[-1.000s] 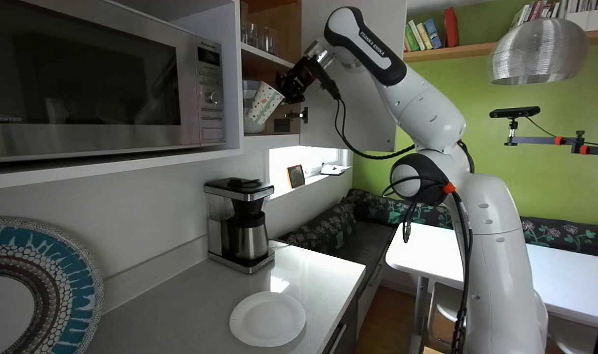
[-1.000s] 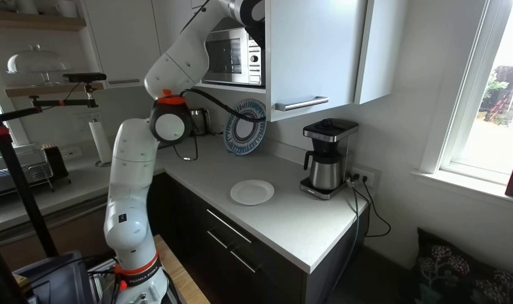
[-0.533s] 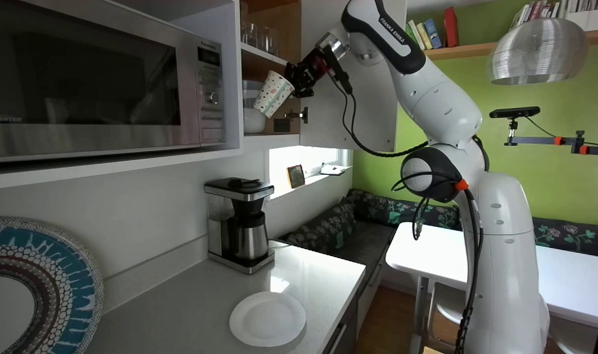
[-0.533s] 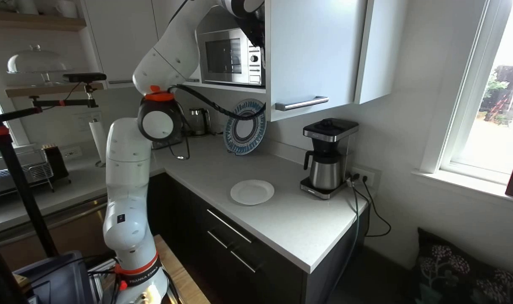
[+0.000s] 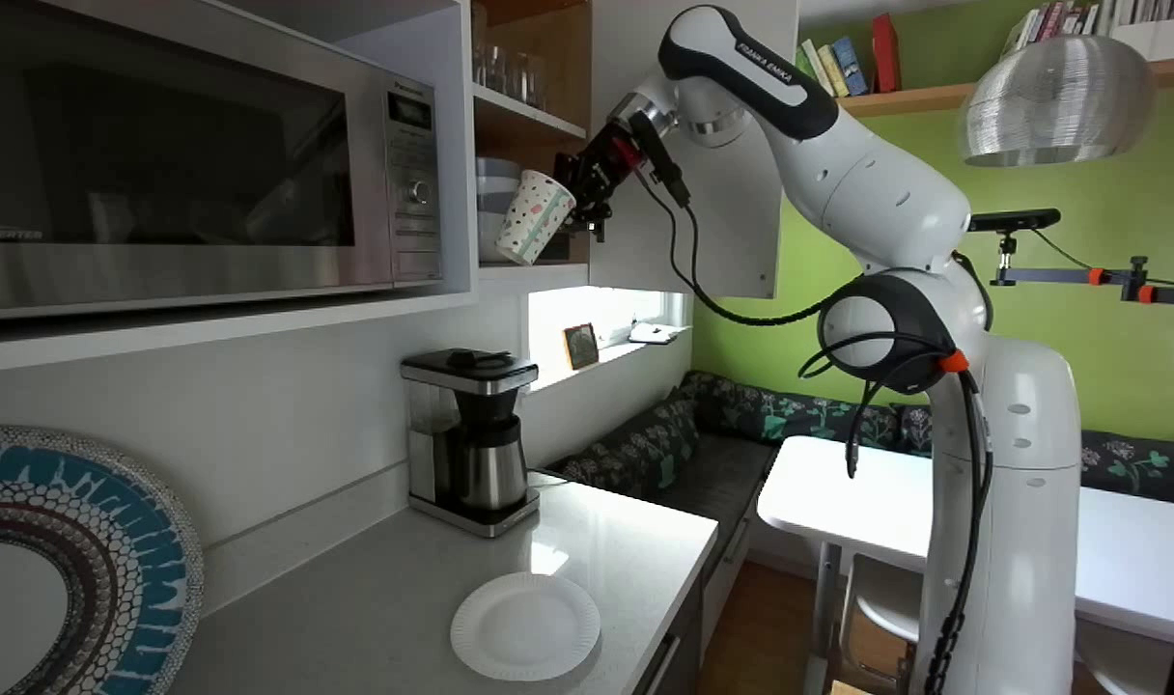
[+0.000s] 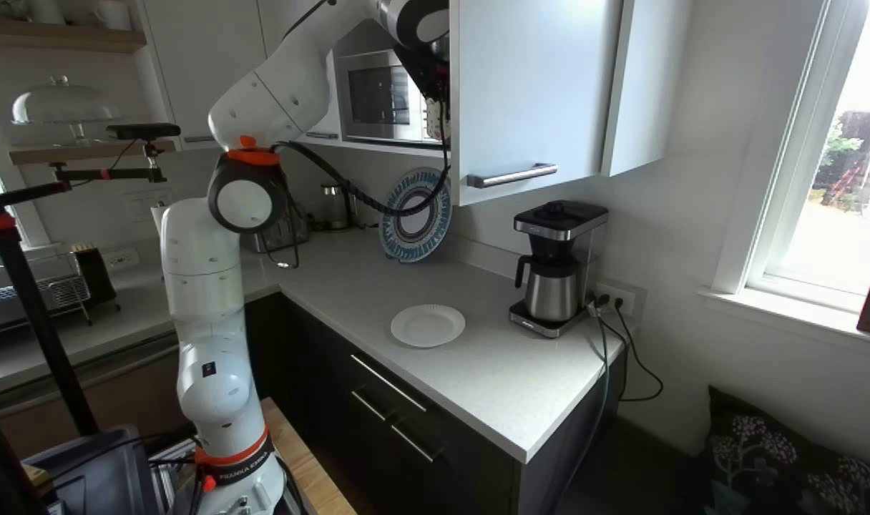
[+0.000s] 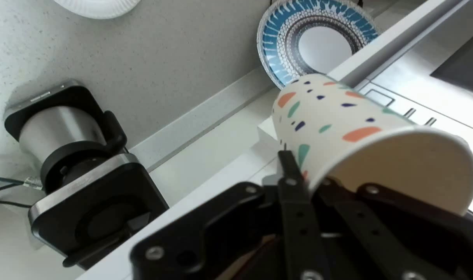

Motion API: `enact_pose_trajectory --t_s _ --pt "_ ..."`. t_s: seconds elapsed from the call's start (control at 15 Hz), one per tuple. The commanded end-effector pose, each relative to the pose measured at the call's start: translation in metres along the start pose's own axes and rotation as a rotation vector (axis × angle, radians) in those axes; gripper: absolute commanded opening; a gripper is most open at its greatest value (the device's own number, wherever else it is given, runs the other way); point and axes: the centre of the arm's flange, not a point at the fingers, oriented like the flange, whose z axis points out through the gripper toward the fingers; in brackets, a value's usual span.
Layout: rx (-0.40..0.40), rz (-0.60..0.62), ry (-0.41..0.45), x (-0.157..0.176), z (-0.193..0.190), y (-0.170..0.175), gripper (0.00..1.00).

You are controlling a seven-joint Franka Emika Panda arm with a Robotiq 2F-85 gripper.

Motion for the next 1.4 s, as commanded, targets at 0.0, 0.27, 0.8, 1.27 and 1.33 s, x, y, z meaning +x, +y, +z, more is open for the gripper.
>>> enact_pose_trajectory --t_s 0.0,0.27,0.8,1.27,1.33 --pt "-0.014 -0.013 -0.078 -0.059 0.042 0.029 0.00" --pt "0.088 0.007 -0.242 -0.073 0.062 0.055 0.00" --pt "0.080 0.008 -0.224 -0.041 0.051 0.039 0.01" --pt "-0.018 -0.041 -0.293 -0.066 0.105 0.052 0.00" --pt "-0.041 -0.072 -0.294 -0.073 0.123 0.058 0.00"
